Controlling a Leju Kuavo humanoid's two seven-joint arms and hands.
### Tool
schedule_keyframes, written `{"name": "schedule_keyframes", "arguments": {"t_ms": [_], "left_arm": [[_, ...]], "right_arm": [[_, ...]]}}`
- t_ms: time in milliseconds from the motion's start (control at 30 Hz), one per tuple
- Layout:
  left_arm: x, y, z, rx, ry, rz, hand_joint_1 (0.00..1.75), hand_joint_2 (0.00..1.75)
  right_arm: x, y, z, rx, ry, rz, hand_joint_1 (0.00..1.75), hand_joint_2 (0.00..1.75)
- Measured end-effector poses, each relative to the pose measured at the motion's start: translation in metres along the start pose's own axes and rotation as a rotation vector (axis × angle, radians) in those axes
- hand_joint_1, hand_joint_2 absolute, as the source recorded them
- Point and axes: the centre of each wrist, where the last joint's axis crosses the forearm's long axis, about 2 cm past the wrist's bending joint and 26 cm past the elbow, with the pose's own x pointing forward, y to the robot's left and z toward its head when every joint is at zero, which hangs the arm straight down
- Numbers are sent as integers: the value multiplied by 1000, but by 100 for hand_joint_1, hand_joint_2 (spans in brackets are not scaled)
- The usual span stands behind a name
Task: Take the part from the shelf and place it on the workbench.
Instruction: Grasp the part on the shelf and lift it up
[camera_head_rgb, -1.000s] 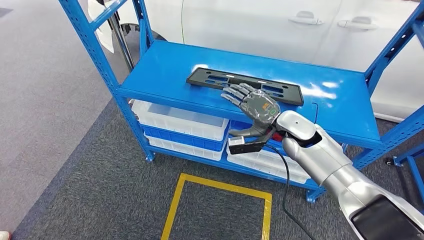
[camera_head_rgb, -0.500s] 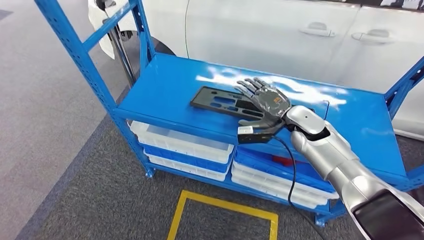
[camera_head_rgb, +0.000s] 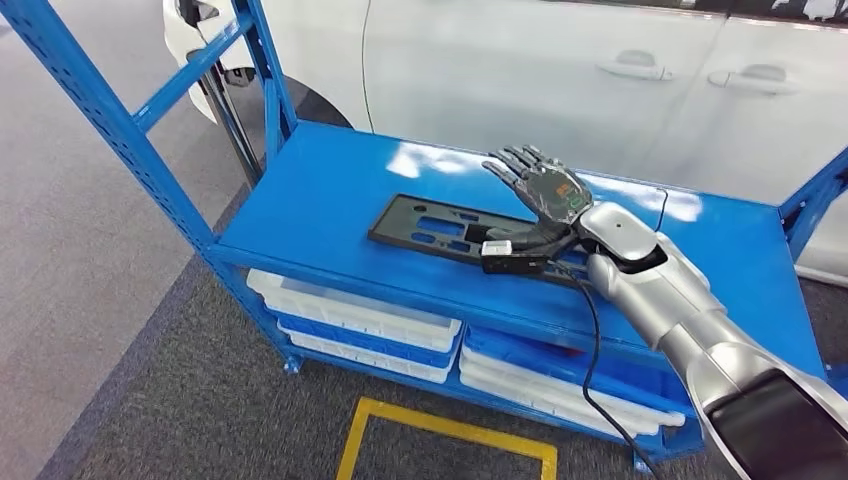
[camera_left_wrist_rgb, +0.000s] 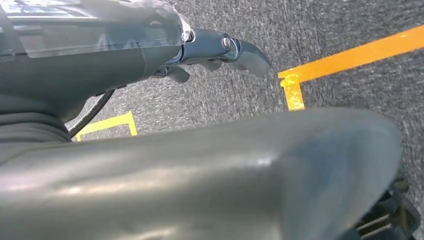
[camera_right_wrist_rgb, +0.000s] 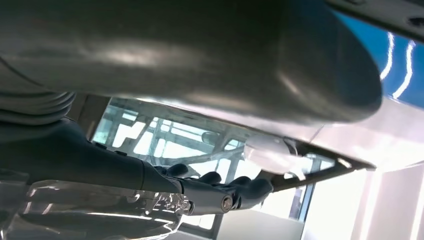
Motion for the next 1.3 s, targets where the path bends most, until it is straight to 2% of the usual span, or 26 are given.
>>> {"name": "schedule_keyframes", "arguments": {"t_ms": [233,333,433,700,967,1167,1300], "left_arm": [[-3,0,0,6,-6,19,0,0],[-9,-2,1,6,-2,33,0,0],[-17,-4,3,3,10,43,0,0],[-19,-2,3,6,14,46,0,0],[-19,-2,3,7,12,46,0,0],[-20,-3,3,6,9,54,0,0],[-18,-3,3,6,4,56,0,0]], "right_arm": [[-33,-29,-2,48,44,64,0,0],[-51,-32,14,85,49,47,0,0],[-65,-51,31,72,49,48,0,0],[-69,-79,50,15,24,98,0,0],[-69,-79,61,-1,8,104,0,0],[-74,-53,109,-12,-6,97,0,0],[-57,-30,132,1,-42,85,0,0]]}}
